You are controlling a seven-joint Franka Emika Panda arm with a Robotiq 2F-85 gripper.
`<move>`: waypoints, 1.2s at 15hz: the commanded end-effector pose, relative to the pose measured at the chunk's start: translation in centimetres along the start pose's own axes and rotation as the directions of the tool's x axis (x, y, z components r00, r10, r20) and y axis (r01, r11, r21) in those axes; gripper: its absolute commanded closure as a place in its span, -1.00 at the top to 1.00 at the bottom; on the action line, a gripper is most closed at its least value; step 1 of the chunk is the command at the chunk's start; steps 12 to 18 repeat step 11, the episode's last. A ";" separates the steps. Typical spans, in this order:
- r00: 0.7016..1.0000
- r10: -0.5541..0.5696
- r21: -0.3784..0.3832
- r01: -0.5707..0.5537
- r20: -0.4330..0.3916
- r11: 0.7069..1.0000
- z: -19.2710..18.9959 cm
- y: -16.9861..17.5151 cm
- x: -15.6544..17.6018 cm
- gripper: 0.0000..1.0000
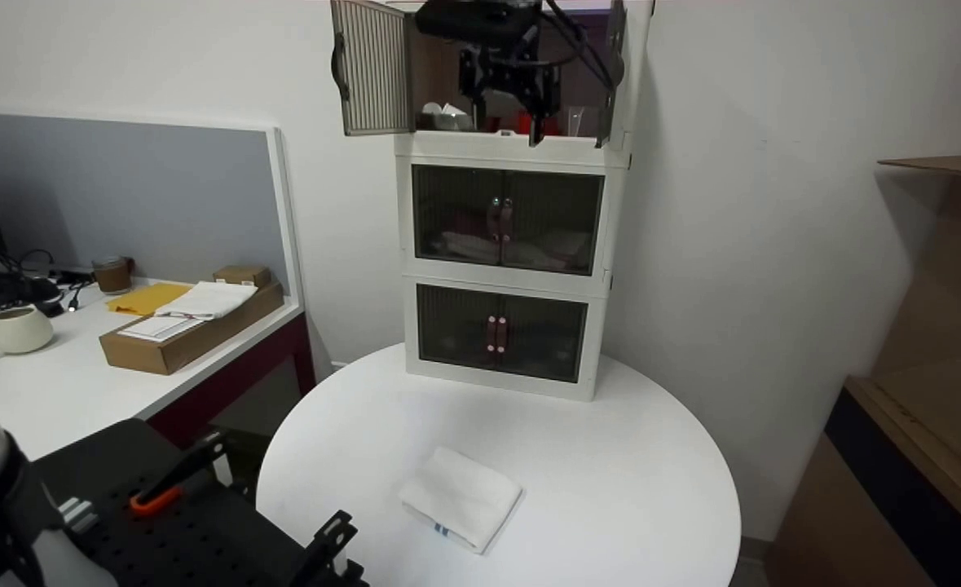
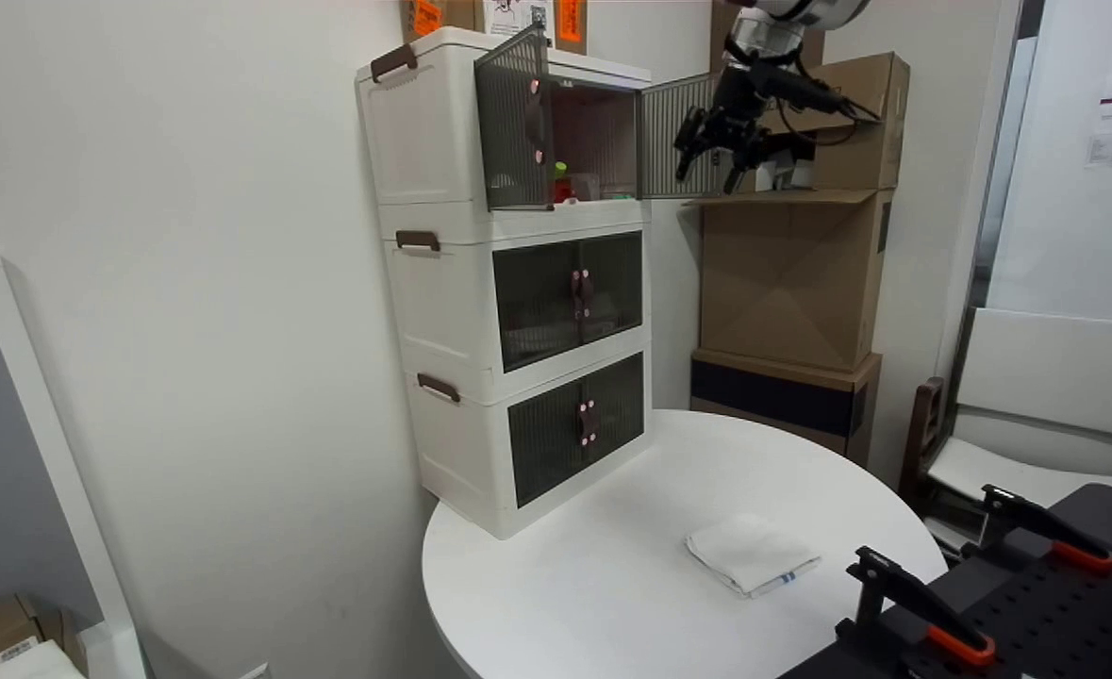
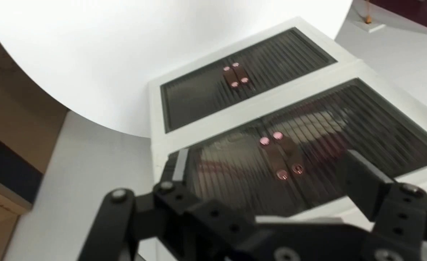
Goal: Pick up the red cup and place it at the top shelf of the cabinet
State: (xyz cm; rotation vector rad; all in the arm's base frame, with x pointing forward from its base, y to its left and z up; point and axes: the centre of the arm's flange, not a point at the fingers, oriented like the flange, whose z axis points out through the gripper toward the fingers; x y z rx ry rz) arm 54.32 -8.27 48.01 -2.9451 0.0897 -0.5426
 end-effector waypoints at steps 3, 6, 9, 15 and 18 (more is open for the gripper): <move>0.979 0.042 -0.009 -0.041 0.201 0.999 3.5 2.9 -12.5 1.00; 0.971 0.065 -0.011 -0.064 0.228 0.998 5.2 3.4 -11.5 1.00; 0.974 0.062 -0.011 -0.061 0.217 0.998 5.0 3.4 -11.1 1.00; 0.975 0.058 -0.010 -0.057 0.214 0.998 4.9 3.2 -10.9 1.00; 0.975 0.058 -0.010 -0.057 0.214 0.998 4.9 3.2 -10.9 1.00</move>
